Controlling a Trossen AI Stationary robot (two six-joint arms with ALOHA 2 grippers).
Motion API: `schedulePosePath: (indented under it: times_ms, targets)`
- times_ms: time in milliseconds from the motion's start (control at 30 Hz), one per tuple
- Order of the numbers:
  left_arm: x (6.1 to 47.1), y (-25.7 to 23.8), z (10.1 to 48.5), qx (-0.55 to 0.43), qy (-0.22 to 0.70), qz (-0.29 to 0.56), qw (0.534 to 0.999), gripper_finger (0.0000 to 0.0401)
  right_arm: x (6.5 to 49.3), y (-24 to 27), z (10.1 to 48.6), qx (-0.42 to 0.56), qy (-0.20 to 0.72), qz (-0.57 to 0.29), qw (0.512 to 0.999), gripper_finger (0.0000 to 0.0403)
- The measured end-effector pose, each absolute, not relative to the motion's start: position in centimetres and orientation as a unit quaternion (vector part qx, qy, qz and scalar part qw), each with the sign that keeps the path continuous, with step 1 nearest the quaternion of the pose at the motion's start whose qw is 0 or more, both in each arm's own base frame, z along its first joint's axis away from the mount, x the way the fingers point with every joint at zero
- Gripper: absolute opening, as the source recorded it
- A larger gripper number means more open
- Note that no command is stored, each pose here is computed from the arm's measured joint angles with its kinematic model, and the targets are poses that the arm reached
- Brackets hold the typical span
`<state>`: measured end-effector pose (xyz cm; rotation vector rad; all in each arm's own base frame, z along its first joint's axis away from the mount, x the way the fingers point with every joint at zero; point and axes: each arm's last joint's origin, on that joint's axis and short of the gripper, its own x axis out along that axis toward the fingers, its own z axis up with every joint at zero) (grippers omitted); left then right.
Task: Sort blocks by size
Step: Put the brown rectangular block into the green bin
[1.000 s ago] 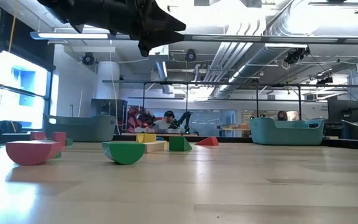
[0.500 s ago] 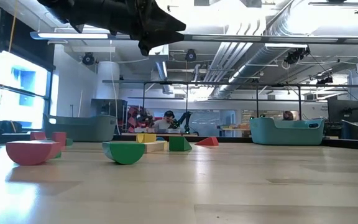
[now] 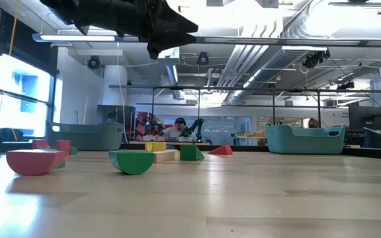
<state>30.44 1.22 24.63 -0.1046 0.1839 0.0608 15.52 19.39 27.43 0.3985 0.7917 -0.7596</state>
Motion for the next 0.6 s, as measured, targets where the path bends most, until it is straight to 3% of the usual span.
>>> schedulePosePath:
  times_ms: [200,367,467,600]
  targets:
    - [30.4,1.3,24.5,-0.063,0.096,0.05,0.992,0.015,19.1,16.6,23.1,0.089,0.41,-0.333,0.844,0.0153]
    - [30.4,1.4,24.3,-0.074,0.104,0.06,0.99,0.015,22.8,13.5,17.9,0.079,0.422,-0.257,0.866,0.0153]
    - [30.3,1.4,24.1,-0.087,0.117,0.063,0.987,0.015,25.0,11.0,16.2,0.072,0.396,-0.202,0.893,0.0153]
    - [30.1,1.3,23.3,-0.114,0.158,0.071,0.978,0.015,27.4,7.0,16.0,0.06,0.32,-0.199,0.924,0.0154]
